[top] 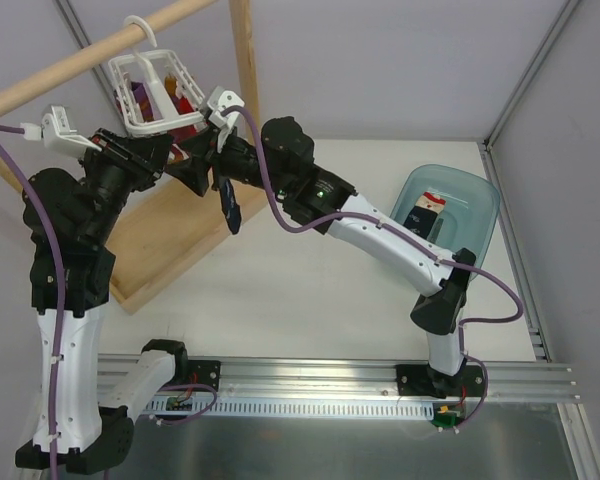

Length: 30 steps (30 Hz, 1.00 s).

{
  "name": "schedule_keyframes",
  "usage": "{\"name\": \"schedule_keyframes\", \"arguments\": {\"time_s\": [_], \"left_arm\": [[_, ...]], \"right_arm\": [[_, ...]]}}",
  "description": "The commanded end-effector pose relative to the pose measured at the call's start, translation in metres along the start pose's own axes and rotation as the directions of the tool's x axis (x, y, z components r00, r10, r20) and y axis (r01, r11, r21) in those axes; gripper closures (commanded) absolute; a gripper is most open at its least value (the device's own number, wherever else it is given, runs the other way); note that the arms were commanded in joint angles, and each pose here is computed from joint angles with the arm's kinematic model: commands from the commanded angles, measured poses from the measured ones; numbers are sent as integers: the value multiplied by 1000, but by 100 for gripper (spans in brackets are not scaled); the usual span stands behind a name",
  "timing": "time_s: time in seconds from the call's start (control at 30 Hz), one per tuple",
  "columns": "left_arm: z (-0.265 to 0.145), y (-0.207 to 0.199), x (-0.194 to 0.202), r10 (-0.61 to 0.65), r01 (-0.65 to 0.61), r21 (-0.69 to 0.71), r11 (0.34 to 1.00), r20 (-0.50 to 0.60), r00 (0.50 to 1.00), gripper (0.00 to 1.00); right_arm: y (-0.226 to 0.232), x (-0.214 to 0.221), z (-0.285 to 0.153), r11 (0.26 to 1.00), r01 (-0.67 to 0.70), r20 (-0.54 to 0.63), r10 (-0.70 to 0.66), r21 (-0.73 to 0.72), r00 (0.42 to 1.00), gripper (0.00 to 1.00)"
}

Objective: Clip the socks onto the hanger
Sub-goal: Open the clamp at the hanger.

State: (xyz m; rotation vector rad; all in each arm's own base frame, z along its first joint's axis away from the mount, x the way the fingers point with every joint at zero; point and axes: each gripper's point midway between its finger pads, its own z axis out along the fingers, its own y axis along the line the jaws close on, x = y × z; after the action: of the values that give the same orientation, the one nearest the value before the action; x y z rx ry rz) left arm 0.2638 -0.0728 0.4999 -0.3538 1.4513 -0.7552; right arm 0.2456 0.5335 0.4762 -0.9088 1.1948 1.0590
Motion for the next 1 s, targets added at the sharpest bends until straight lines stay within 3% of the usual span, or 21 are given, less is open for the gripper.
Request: {"name": "schedule_keyframes", "arguments": {"time_s": [0.0, 0.3, 0.5, 0.6, 0.67, 0.73, 0.77, 0.9, 0.97], "left_arm": [[5, -3, 0, -4, 4, 15, 1000, -4, 1000, 89], [5, 0, 5, -12, 12, 11, 1000, -15, 1000, 89], [4, -1, 7, -16, 17, 19, 1000, -23, 1000, 89], [2, -4, 4, -10, 10, 25, 1000, -14, 1000, 88], [1, -5, 2, -6, 6, 27, 1000, -9, 1000, 85], [0, -6, 1, 7, -7, 31, 999, -4, 1000, 78], [-1, -6, -1, 21, -21, 32, 999, -1, 1000, 69], [-5, -13, -12, 112, -113, 51, 992, 29, 993, 48], [-6, -17, -14, 122, -124, 68, 990, 31, 992, 41]], "right_arm": [[15, -51, -12, 997, 63, 139, -56, -42, 989, 41], [10, -61, -12, 997, 77, 169, -74, -8, 983, 47], [12, -62, -8, 996, 83, 161, -79, -19, 984, 66], [10, -56, -5, 996, 83, 147, -81, -10, 986, 88], [9, -56, -6, 996, 83, 144, -81, -10, 986, 93], [12, -58, -8, 997, 71, 147, -67, -26, 987, 99], [14, -58, -9, 998, 60, 147, -55, -36, 988, 99], [22, -65, -18, 994, -66, 143, 77, -85, 987, 99], [28, -66, -23, 985, -122, 134, 138, -120, 981, 99]]}}
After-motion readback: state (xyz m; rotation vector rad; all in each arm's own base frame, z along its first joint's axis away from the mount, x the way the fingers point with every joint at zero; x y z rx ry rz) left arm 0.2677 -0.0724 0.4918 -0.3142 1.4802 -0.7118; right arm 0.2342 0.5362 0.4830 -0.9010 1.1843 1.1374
